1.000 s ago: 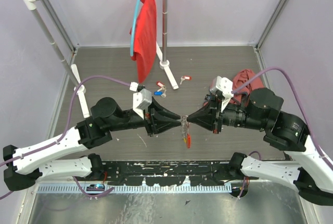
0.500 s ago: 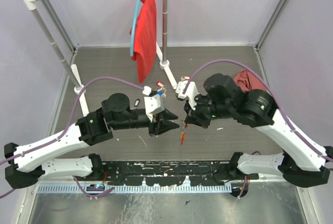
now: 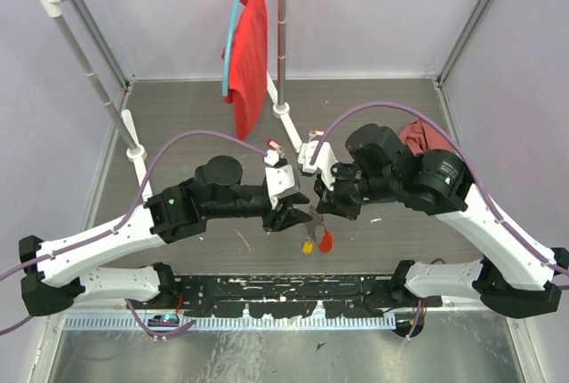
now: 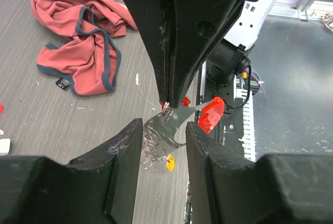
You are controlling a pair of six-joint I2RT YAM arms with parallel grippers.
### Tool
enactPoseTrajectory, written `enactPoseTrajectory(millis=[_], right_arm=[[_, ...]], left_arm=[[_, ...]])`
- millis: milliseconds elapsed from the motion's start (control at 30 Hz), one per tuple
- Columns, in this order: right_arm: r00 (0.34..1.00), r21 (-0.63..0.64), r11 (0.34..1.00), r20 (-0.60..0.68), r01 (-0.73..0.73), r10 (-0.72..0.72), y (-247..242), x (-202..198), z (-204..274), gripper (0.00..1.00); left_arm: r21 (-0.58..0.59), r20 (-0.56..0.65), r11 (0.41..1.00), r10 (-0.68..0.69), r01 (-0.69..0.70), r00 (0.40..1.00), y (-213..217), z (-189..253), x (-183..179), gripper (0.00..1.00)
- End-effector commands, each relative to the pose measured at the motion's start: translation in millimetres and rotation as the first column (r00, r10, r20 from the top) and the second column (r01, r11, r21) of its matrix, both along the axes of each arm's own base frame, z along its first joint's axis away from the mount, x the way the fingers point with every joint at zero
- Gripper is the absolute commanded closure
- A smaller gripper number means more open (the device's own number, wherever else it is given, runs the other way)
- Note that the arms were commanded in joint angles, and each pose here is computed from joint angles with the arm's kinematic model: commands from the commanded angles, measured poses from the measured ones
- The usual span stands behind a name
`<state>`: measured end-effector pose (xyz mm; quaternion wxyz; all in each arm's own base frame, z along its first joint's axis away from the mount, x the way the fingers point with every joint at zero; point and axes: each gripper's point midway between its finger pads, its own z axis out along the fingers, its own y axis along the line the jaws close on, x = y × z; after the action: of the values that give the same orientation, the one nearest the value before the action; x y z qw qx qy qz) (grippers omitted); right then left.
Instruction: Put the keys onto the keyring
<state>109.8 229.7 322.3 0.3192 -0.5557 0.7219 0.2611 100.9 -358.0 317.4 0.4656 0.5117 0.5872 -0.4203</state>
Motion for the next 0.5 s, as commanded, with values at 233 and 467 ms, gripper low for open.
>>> enactPoseTrajectory(millis=[233,467], right_arm=[[0.997,0.111,0.992,0.044,-0.065,0.060,10.2,-5.9,26.5,0.99],[0.996,0.134,0.988,0.055,-0.073,0.067,12.9,-6.0,30.0,0.99]], left_arm=[[-0.029,0.035,0.999,-0.024,0.025,0.999,-8.0,20.0,0.0,0.61],[-0.029,0.028,0.999,-0.044,0.045,0.999,-9.9,19.6,-3.1,0.69]])
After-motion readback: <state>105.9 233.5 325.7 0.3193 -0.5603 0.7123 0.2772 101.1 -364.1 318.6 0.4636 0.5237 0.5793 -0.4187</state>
